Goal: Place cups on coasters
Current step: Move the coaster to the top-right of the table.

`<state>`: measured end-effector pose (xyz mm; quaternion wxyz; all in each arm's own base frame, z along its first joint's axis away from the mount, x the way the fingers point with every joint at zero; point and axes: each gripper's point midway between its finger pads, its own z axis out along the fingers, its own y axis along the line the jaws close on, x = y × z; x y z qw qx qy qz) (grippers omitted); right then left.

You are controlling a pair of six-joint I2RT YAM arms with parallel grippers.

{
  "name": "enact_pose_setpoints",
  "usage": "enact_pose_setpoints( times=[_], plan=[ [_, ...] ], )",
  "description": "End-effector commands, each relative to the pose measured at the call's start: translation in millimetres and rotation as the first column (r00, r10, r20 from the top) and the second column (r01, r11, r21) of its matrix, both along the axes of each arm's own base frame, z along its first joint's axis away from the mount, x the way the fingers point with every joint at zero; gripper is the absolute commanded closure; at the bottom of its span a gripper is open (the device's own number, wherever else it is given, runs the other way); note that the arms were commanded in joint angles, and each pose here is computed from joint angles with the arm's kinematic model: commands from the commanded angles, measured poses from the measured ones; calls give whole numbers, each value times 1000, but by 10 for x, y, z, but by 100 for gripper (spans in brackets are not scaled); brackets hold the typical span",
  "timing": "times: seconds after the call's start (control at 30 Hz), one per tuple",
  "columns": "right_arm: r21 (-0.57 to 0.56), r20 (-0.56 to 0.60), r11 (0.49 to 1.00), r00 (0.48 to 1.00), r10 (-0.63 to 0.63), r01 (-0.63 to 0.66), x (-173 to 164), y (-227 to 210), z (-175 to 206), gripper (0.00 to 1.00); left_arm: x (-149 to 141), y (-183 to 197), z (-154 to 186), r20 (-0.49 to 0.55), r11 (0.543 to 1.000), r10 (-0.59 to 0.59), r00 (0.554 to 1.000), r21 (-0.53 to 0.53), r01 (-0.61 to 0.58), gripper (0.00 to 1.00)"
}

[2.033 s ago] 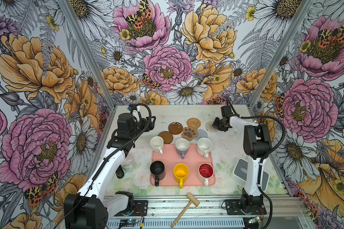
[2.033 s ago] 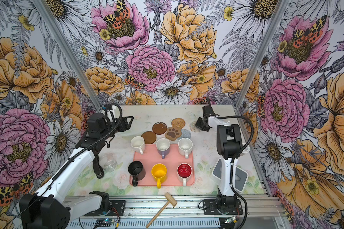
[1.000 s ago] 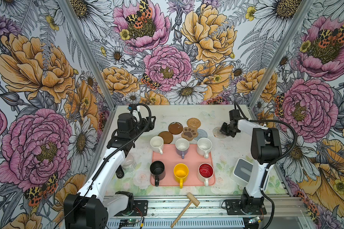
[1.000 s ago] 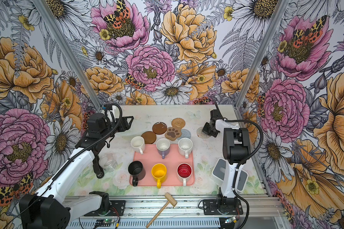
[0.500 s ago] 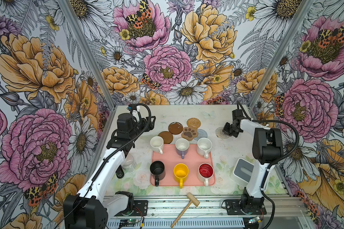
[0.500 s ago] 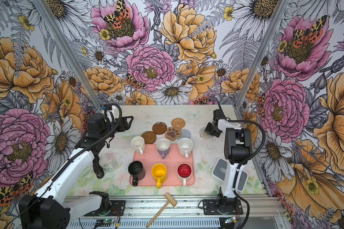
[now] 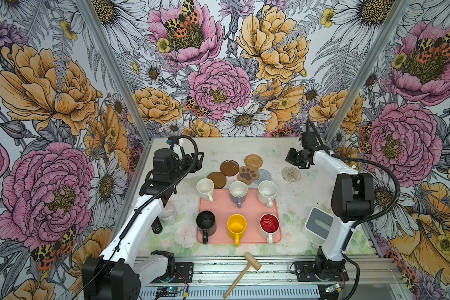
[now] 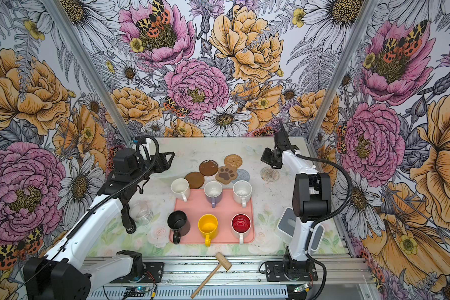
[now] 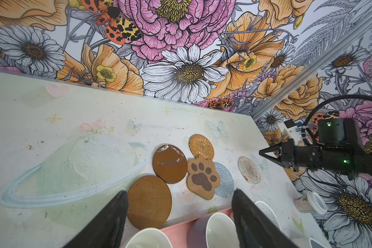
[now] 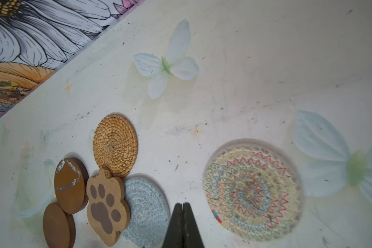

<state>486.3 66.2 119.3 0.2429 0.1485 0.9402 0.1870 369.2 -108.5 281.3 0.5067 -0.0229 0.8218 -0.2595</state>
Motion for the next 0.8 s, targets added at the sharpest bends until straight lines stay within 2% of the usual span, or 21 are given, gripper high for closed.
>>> enact_pose_setpoints(
  times=[0.0, 0.23, 0.4, 0.6, 0.77],
  plan=[
    [26, 16, 997, 997, 77, -78, 68, 319, 37, 100, -31, -10, 7, 13, 1000, 3, 1000, 10, -3, 22],
    [94, 3, 979, 983, 184, -183, 307, 956, -155, 100, -31, -100, -25, 5, 1000, -18, 1000, 6, 18, 22],
    [121, 10, 971, 978, 207, -207, 506, 1249, -250, 100, -15, -154, -78, -9, 1000, -31, 999, 4, 31, 22],
    [157, 14, 963, 975, 220, -219, 717, 1471, -410, 100, 14, -196, -121, -22, 999, -40, 999, 5, 40, 22],
    [157, -17, 971, 982, 186, -181, 799, 1463, -613, 100, 26, -223, -111, -21, 999, -46, 999, 4, 46, 22]
  ],
)
